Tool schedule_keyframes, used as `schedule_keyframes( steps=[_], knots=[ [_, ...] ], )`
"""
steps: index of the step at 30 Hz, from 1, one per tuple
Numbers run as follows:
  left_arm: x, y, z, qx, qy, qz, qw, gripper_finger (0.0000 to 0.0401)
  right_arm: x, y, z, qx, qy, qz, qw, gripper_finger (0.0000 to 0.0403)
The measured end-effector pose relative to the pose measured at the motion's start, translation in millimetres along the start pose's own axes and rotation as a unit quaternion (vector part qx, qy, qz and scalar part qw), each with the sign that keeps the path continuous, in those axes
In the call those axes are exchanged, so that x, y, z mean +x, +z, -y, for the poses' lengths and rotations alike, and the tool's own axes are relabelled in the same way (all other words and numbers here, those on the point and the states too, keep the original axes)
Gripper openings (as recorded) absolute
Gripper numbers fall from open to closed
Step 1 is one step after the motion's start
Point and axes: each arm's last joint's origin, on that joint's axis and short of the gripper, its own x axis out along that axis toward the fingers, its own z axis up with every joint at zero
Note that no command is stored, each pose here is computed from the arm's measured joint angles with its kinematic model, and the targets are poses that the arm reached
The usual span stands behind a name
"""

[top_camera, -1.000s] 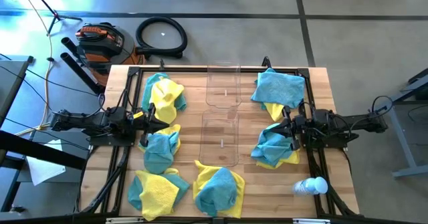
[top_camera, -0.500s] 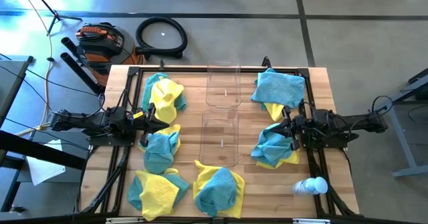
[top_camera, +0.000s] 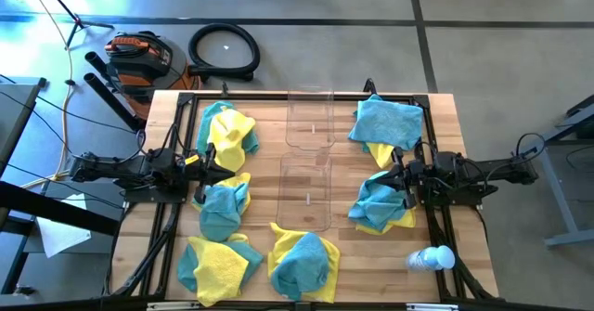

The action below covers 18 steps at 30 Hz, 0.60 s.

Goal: Sort microfiber towel by color & place in baskets

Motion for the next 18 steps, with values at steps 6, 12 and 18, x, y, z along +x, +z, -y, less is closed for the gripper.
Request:
schedule_keyframes(
  steps=[6,12,18],
  knots=[
    [0.0,0.0,0.0,0.000,0.000,0.000,1.000,0.0000,0.0,-0.1,0.0,0.000,0.000,0.000,1.000,0.0000],
    [0.0,0.0,0.0,0.000,0.000,0.000,1.000,0.0000,0.0,0.5,0.0,0.001,0.000,0.003,1.000,0.0000],
    [0.0,0.1,0.0,0.000,0.000,0.000,1.000,0.0000,-0.1,1.4,0.8,0.013,-0.010,0.003,1.000,0.0000]
  ],
)
